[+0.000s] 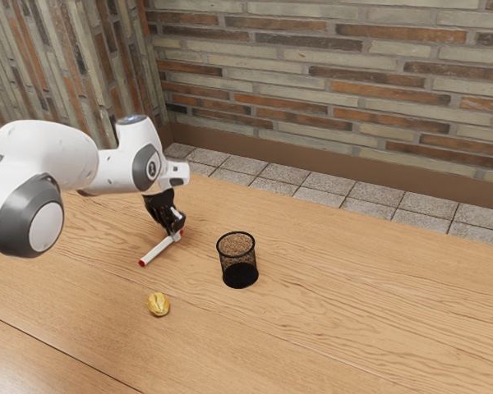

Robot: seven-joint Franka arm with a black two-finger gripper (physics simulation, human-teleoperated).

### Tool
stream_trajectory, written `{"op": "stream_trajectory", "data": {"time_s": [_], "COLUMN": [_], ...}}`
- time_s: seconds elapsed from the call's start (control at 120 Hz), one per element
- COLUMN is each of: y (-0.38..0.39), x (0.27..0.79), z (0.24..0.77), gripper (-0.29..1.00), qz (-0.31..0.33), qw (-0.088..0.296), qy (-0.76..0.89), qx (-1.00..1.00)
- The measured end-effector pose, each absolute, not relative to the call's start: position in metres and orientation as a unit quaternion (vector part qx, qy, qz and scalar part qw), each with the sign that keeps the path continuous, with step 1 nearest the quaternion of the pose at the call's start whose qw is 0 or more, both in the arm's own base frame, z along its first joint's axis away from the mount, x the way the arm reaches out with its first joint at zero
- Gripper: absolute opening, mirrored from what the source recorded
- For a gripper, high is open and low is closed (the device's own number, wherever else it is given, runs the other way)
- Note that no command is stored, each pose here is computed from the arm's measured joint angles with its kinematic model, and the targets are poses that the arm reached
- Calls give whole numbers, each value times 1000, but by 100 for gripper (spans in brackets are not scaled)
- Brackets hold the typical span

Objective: Put the marker into the pen holder.

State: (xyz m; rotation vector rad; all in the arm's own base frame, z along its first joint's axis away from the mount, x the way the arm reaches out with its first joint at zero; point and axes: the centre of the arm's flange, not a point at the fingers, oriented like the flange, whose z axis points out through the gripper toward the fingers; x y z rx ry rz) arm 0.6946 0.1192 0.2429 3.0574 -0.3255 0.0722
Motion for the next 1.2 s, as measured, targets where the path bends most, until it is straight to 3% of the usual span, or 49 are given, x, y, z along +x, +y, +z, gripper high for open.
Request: {"op": "stream_trajectory", "data": {"time_s": [0.158,0.3,0.467,0.675,0.892,1.2], "y": [119,117,93,10,-39,-78], "x": [695,697,706,715,714,685], "z": [241,260,318,412,459,452], "gripper": [9,-4,-7,-7,-5,-2], "qz": [24,36,78,151,192,155], "qw": [35,31,26,23,30,63], "qy": [-108,-113,-130,-178,-191,-163], "qx": [993,992,988,972,962,972]}}
